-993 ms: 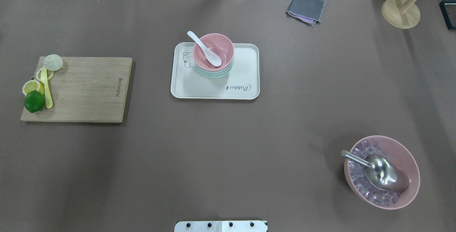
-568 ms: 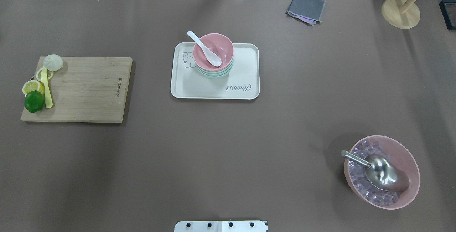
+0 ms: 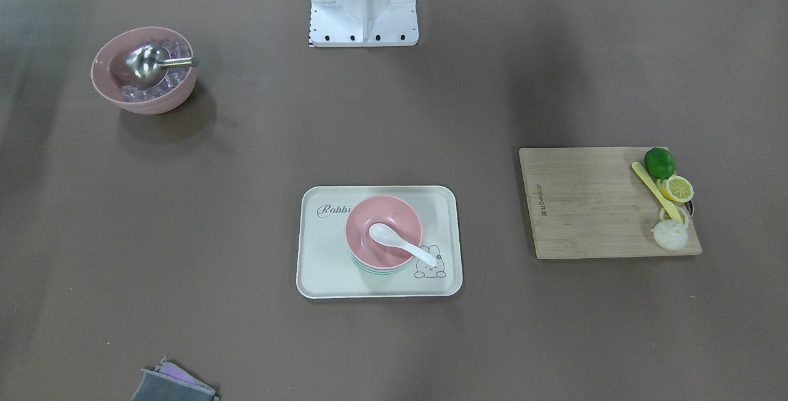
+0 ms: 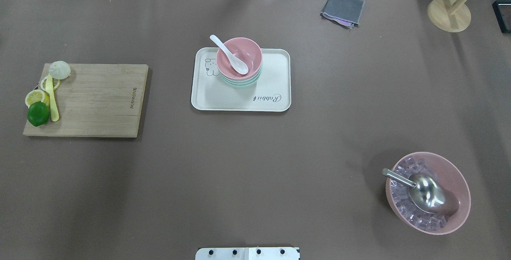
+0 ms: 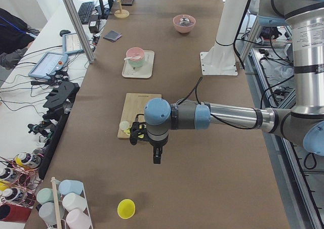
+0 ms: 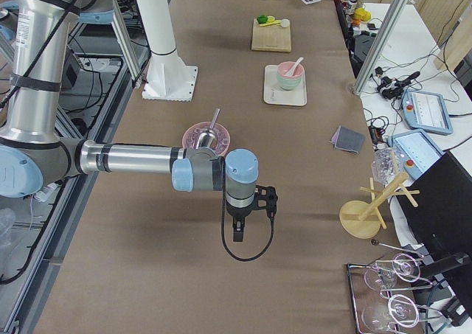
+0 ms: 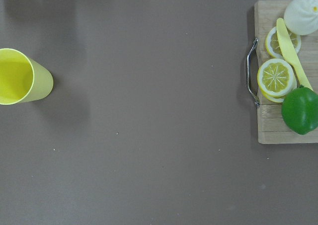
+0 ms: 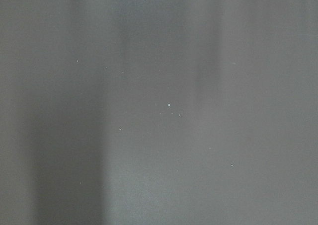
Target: Stack pink bowl on green and place spoon
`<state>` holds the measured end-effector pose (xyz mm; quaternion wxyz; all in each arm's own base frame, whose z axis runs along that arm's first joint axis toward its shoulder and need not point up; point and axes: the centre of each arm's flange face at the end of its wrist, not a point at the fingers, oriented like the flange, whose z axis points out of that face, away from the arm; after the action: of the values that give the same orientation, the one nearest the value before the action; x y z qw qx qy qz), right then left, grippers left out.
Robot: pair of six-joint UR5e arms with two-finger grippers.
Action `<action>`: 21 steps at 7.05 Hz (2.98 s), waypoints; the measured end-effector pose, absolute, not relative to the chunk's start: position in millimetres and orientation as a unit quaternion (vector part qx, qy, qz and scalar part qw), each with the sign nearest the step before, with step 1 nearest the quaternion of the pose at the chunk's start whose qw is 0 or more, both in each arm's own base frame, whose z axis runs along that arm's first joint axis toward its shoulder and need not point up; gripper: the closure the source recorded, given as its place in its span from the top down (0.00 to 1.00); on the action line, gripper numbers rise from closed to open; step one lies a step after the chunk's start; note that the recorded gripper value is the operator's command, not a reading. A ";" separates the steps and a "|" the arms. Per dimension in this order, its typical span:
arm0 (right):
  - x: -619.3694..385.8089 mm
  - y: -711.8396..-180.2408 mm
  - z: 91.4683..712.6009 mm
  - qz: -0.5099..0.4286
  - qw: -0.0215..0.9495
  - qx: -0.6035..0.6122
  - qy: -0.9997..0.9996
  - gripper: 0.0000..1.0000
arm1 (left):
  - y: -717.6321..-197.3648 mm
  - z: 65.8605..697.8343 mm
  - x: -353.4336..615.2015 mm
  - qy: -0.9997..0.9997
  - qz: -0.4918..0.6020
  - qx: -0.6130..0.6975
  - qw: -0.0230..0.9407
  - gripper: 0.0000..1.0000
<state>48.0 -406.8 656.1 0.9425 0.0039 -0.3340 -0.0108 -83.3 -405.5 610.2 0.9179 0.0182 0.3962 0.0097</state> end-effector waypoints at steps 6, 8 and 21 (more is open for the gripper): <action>47.3 -409.9 653.2 -0.011 0.941 0.006 -0.337 1.00 | -405.5 608.5 -83.3 0.396 0.010 0.020 0.918 0.98; 47.2 -410.4 652.7 -0.011 0.941 0.007 -0.338 1.00 | -405.5 607.8 -83.3 0.396 0.011 0.020 0.918 0.98; 47.0 -412.0 650.8 -0.012 0.941 0.009 -0.338 1.00 | -406.6 599.3 -83.1 0.396 0.015 0.029 0.918 0.98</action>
<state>47.0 -412.0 650.8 0.9409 0.0092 -0.3384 -0.0121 -83.1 -406.6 599.3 0.9179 0.0292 0.3955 0.0148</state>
